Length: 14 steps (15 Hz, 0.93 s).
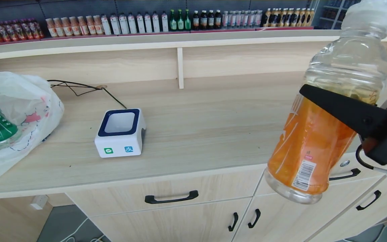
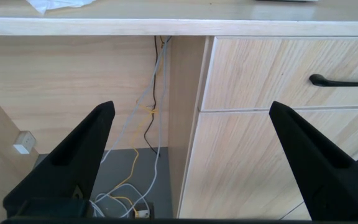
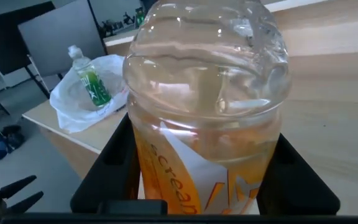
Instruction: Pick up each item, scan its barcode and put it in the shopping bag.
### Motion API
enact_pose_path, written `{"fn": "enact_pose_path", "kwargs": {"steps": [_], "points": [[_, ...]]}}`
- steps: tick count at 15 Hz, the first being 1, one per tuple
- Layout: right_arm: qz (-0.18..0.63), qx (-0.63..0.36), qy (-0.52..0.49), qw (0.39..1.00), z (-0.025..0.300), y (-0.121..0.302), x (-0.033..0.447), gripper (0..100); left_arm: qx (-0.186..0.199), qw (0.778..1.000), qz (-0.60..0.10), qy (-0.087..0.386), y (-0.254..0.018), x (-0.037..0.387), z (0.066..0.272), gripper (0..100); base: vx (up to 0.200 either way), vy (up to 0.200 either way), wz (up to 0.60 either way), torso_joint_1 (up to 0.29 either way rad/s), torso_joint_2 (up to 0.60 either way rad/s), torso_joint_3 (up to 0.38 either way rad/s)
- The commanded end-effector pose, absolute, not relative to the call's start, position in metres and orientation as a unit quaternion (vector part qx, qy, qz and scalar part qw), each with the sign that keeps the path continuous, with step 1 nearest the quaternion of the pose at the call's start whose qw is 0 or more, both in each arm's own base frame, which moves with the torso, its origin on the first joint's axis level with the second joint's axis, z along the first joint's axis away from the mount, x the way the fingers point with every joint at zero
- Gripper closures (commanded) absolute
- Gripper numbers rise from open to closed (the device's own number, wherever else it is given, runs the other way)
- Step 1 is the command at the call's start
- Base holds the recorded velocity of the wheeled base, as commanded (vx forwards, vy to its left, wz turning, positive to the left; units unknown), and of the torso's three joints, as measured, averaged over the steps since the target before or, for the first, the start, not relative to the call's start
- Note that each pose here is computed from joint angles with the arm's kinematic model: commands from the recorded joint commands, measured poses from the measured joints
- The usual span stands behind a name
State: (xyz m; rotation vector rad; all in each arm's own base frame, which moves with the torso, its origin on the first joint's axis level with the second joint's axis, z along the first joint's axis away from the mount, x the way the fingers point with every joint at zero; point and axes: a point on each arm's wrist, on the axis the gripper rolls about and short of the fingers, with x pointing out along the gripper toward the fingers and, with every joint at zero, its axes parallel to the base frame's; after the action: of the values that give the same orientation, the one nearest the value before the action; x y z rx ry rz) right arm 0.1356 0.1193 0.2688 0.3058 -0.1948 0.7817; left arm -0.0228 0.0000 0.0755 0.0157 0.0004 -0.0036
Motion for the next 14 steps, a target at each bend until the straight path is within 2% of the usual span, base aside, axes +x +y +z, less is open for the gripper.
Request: {"fn": "enact_pose_path", "kwargs": {"steps": [1, 5, 10, 14], "points": [[0.394, 0.157, -0.082, 0.902, 0.266, 0.123, 0.138, 100, 0.008, 1.000, -0.002, 0.000, 0.000, -0.023, 0.075, 0, 0.000, 0.000, 0.00, 0.000, 0.00, 0.000], [0.444, 0.221, -0.089, 0.864, 0.270, 0.140, 0.153, 100, 0.008, 1.000, -0.002, 0.000, 0.000, -0.023, 0.075, 0, 0.000, 0.000, 0.00, 0.000, 0.00, 0.000], [0.523, 0.269, -0.068, 0.806, 0.282, 0.192, 0.155, 100, 0.008, 1.000, -0.002, 0.000, 0.000, -0.023, 0.075, 0, 0.000, 0.000, 0.00, 0.000, 0.00, 0.000], [0.557, 0.289, -0.037, 0.778, 0.280, 0.214, 0.153, 100, 0.008, 1.000, -0.002, 0.000, 0.000, -0.023, 0.075, 0, 0.000, 0.000, 0.00, 0.000, 0.00, 0.000]]}}
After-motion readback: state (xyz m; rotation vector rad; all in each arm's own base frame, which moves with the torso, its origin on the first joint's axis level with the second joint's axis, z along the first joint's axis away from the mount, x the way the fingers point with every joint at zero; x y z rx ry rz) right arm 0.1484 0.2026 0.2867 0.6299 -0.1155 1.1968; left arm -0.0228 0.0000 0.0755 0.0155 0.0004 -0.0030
